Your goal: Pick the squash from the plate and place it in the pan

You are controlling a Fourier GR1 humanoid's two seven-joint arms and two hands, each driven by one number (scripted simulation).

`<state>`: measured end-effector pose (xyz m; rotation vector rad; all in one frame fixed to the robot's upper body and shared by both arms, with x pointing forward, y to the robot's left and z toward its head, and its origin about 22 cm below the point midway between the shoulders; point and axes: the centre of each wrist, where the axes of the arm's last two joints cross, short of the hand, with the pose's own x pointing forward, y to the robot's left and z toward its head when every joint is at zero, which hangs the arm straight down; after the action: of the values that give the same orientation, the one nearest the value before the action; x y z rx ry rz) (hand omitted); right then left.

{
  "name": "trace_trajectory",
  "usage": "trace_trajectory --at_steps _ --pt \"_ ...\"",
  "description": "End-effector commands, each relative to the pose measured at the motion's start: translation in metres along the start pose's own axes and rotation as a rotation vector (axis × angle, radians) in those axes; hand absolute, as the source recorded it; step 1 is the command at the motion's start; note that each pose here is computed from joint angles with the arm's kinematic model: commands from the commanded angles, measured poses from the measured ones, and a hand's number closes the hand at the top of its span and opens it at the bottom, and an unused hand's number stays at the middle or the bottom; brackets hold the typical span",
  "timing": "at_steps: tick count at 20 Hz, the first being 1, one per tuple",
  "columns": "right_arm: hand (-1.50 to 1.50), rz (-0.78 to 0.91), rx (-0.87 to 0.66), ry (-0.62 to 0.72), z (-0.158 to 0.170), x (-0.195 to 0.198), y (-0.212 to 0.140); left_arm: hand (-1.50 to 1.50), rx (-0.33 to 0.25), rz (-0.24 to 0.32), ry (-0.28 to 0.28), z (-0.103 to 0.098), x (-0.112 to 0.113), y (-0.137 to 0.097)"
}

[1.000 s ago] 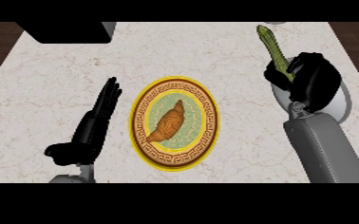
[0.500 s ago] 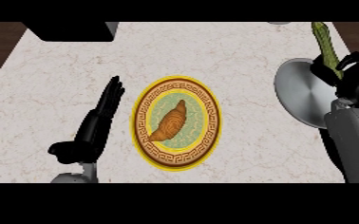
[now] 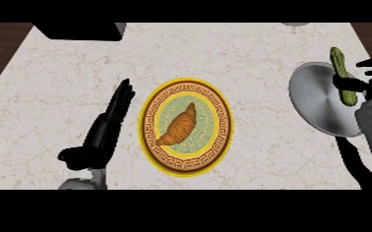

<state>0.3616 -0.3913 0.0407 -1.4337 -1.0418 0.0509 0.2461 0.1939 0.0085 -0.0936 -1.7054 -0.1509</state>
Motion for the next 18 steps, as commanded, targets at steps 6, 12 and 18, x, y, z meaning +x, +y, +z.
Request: trace_trajectory --at_steps 6,12,18 --pt "-1.5 -0.166 0.284 -0.001 -0.011 -0.009 0.015 0.0 -0.012 -0.016 -0.012 -0.001 -0.007 0.001" --pt "-1.5 -0.391 0.058 -0.076 -0.01 -0.014 0.013 0.0 0.002 0.008 0.011 0.0 -0.004 -0.001" --pt "-1.5 -0.593 0.067 -0.021 -0.018 -0.041 -0.002 0.0 0.036 -0.005 0.007 -0.012 -0.001 0.014"
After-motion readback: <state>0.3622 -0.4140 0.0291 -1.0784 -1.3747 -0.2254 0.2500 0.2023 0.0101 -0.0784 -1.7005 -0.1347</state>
